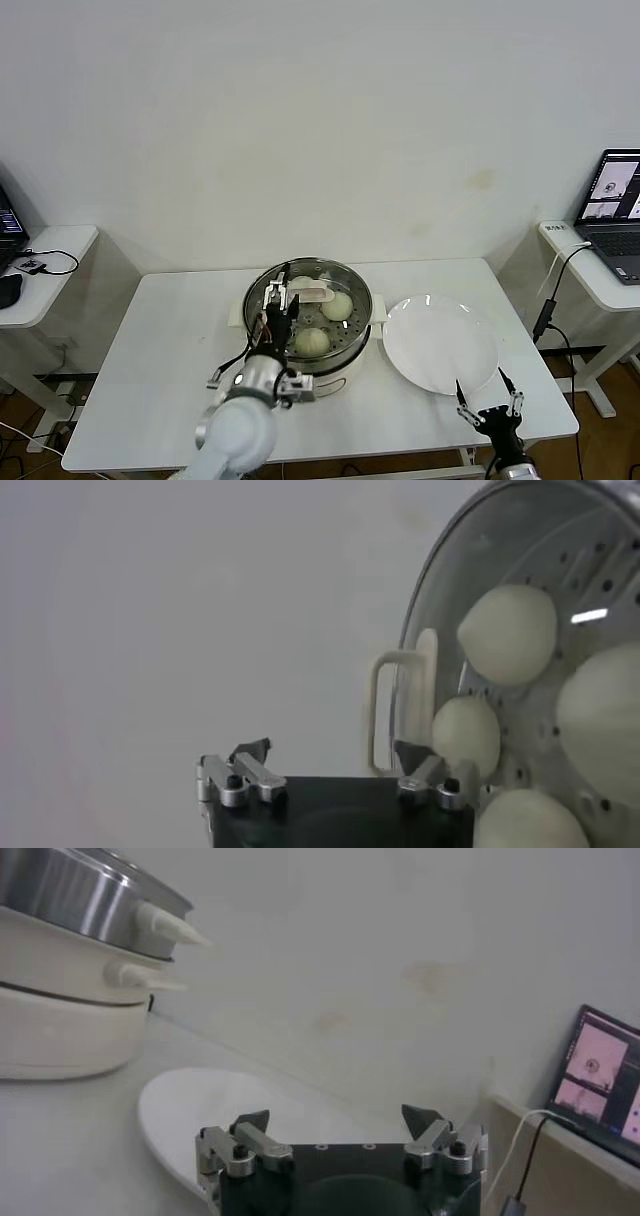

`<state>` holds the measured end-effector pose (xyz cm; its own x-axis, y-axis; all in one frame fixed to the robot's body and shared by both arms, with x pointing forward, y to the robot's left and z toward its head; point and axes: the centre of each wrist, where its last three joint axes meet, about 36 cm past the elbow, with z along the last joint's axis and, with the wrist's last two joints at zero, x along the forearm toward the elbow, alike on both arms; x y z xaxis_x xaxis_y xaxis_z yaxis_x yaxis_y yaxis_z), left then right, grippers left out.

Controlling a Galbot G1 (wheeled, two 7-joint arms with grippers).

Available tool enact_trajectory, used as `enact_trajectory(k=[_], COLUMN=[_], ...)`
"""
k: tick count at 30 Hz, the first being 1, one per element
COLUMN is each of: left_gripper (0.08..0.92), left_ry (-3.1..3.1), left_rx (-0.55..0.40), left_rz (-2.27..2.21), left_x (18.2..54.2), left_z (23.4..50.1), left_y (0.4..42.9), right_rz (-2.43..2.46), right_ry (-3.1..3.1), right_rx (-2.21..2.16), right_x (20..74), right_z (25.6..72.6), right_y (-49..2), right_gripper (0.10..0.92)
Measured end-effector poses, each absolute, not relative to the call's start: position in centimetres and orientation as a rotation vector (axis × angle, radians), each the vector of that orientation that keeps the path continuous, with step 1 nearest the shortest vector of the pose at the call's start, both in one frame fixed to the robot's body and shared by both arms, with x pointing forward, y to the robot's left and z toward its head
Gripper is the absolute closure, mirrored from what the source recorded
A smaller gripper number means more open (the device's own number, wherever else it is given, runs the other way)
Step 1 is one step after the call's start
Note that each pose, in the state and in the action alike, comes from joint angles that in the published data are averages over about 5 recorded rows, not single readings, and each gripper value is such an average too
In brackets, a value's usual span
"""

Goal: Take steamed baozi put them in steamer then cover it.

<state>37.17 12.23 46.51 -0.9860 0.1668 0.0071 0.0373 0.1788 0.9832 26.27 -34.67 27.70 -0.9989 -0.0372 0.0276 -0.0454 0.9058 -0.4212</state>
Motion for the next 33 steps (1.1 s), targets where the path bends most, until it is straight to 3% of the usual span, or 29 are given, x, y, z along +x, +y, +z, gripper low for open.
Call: enact_trajectory(k=[6, 13, 24, 33], left_gripper=[0.177, 0.177, 0.177, 0.177], left_ry=[2.47, 2.744, 3.096, 3.172], left_rx=[0.185, 0.184, -0.058, -0.198], left_rz=[1.667, 1.154, 0.326, 0.105], left_x=[33.2, 29.4, 23.8, 21.9], left_z=[47.2, 45.2, 40.5, 36.9], left_y=[14.0, 18.2, 23.9, 27.3], right_rz=[0.67, 0.643, 0.555, 0.462], right_ry=[-3.054, -3.056, -3.051, -3.035], right_rx=[0.074, 0.097, 0.177, 0.244], right_x=[26.4, 26.3, 25.0, 23.9], right_z=[27.8, 27.3, 26.9, 27.3], right_y=[-34.9, -34.6, -33.5, -32.0], right_gripper=[0.2, 0.2, 0.2, 0.2])
